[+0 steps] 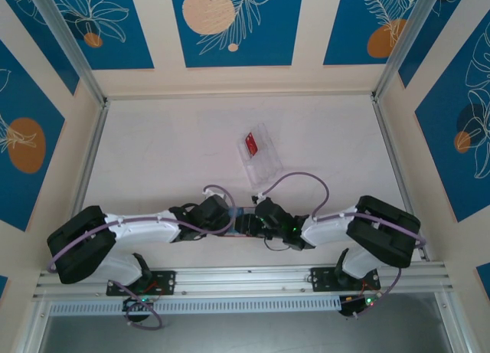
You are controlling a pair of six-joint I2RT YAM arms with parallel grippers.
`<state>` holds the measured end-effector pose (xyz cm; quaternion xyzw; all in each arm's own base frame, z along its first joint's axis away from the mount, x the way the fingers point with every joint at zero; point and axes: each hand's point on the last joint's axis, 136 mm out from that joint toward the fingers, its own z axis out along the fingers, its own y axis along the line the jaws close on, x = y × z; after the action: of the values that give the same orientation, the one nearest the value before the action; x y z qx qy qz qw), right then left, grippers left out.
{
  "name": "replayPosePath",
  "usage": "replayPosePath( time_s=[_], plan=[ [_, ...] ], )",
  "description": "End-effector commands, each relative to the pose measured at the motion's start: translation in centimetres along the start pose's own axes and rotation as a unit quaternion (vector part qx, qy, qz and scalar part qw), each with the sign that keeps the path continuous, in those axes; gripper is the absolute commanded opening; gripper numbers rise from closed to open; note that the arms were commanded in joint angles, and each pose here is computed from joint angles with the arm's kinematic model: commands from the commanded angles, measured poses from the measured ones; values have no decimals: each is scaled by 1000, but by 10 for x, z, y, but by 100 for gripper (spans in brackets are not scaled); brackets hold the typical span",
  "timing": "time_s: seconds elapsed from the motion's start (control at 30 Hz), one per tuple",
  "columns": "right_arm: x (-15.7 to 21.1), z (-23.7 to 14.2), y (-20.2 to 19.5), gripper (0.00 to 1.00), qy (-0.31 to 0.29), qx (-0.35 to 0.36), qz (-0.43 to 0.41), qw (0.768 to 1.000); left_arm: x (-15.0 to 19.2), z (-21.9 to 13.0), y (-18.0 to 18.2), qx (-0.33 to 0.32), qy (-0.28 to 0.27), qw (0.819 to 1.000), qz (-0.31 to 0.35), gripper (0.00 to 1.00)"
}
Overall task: Put the credit cards into the card holder
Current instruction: Insert the credit card into the card slot.
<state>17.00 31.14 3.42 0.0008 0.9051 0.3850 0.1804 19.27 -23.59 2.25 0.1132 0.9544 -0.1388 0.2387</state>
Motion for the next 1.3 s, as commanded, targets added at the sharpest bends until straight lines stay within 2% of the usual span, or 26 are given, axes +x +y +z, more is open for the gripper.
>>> replayPosePath(
  time_s=[0.0,0.13,0.33,0.47,1.03,1.27],
  plan=[
    [27,-14,-44,41,73,82,-12,994,47,5,35,-62,79,995,23,37],
    [14,-22,-43,40,66,93,-21,993,46,5,33,-59,77,995,22,37],
    [-6,-28,-31,13,50,101,-45,993,46,3,35,-60,76,995,23,37],
    [-12,-24,-27,6,51,107,-57,991,45,3,33,-58,75,995,24,37],
    [-22,-3,-21,5,58,131,-81,986,46,3,35,-61,75,995,25,37],
    [-20,8,-6,5,66,110,-93,987,49,5,34,-56,79,995,26,38]
  ],
)
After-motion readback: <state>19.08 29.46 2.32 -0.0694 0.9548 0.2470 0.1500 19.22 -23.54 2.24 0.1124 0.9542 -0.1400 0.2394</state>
